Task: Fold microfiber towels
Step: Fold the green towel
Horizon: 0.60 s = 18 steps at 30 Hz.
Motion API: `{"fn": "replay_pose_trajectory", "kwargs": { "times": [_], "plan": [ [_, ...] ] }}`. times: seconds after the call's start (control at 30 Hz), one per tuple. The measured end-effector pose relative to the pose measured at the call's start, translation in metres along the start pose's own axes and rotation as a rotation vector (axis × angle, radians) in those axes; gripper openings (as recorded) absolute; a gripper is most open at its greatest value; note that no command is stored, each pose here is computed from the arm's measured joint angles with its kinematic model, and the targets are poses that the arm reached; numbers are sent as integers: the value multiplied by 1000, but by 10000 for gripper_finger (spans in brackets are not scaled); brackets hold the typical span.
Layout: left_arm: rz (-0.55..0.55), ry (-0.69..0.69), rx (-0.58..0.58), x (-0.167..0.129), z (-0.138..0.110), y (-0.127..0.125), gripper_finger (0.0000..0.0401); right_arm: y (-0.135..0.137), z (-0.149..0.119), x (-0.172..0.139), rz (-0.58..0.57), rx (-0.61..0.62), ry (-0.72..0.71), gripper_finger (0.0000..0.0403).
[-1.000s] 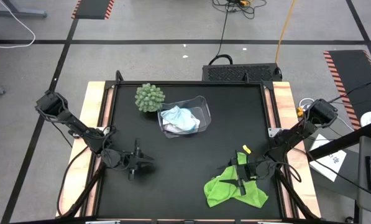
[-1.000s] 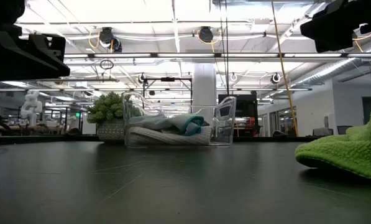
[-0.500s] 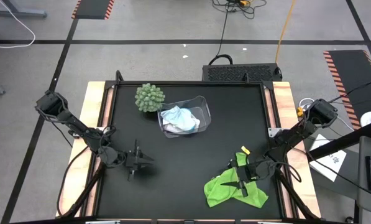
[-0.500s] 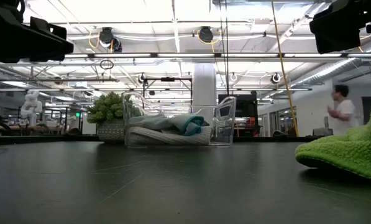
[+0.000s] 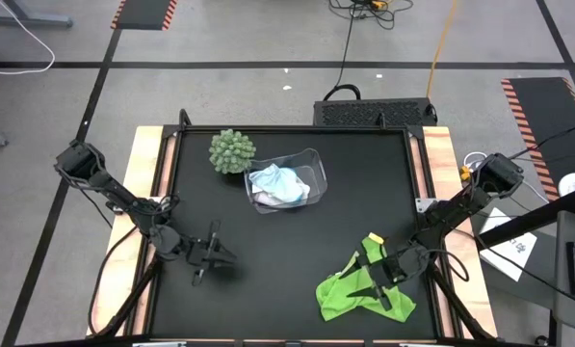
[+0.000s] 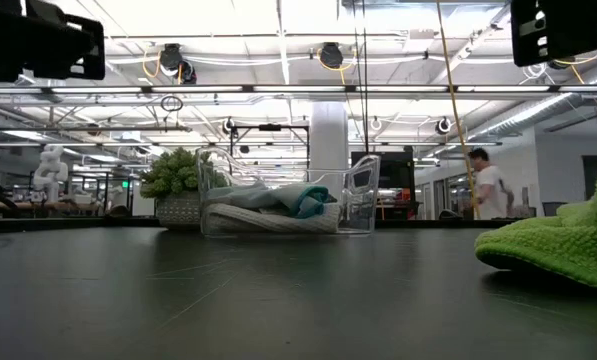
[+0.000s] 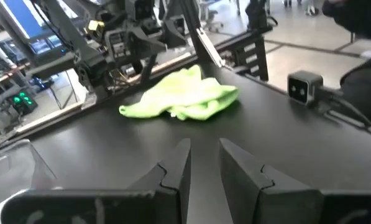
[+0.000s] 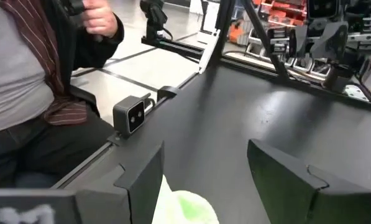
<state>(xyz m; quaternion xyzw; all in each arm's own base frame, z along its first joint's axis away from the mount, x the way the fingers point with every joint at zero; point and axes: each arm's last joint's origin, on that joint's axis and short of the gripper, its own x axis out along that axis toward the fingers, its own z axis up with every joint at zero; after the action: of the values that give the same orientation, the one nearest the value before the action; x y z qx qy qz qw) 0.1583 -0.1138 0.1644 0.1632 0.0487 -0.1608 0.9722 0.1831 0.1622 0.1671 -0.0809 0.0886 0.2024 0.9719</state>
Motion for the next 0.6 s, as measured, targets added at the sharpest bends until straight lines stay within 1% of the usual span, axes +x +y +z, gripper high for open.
{"fn": "replay_pose_trajectory", "kwargs": {
  "times": [0.17,0.33,0.43,0.53,0.6],
  "plan": [
    [11,-19,1,0,2,1,85,0,-2,0,0,48,24,222],
    [56,15,38,0,0,2,85,0,-3,0,-1,95,30,222],
    [78,39,40,0,-2,2,85,0,-3,0,-1,95,31,222],
    [78,44,38,0,-3,2,85,0,-3,0,0,65,31,222],
    [76,35,14,0,-2,2,85,0,-3,0,0,69,33,222]
  ]
}}
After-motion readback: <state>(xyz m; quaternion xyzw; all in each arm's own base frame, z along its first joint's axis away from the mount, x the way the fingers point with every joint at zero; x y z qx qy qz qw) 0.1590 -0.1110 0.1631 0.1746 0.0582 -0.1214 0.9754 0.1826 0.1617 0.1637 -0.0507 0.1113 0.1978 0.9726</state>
